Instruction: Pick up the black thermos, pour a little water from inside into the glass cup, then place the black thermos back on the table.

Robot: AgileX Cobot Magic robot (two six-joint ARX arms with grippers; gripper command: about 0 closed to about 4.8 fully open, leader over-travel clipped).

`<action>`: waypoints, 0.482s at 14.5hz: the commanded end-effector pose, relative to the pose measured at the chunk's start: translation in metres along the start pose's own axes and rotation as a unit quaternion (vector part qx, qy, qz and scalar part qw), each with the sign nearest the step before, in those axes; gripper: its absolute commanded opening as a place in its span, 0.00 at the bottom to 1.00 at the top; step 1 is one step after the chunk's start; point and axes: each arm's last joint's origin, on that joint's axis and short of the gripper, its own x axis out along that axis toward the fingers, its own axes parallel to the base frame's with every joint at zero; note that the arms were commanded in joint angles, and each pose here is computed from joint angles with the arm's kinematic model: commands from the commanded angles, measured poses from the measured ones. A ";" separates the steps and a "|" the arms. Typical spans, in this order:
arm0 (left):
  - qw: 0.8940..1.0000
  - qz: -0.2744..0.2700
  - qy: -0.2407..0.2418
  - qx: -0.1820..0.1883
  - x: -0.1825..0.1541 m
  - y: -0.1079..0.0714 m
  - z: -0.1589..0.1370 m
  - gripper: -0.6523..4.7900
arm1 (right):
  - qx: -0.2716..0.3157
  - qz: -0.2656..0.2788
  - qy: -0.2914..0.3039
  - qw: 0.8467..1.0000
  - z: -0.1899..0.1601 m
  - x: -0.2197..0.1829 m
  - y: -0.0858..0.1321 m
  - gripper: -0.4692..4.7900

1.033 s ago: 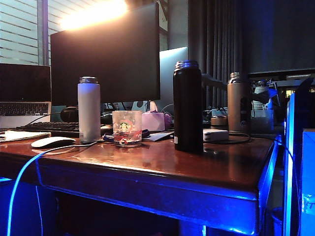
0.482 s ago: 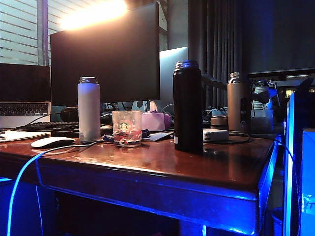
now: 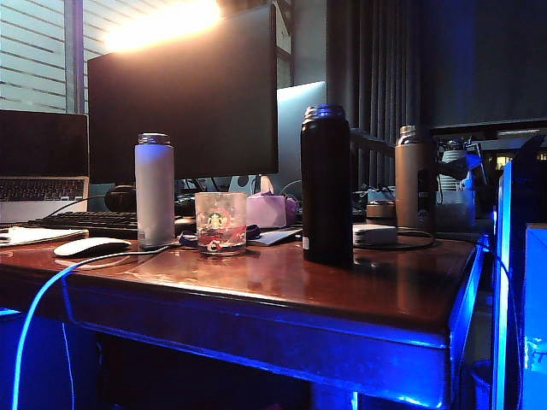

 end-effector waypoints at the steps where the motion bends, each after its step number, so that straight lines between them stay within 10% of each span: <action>1: 1.000 -0.001 0.003 0.000 0.008 0.001 -0.019 0.11 | 0.002 -0.001 -0.001 1.000 -0.001 0.000 0.000 0.09; 7: 1.000 0.018 0.025 0.004 0.014 0.002 -0.041 0.11 | -0.003 0.001 0.008 1.000 -0.002 0.000 0.001 0.09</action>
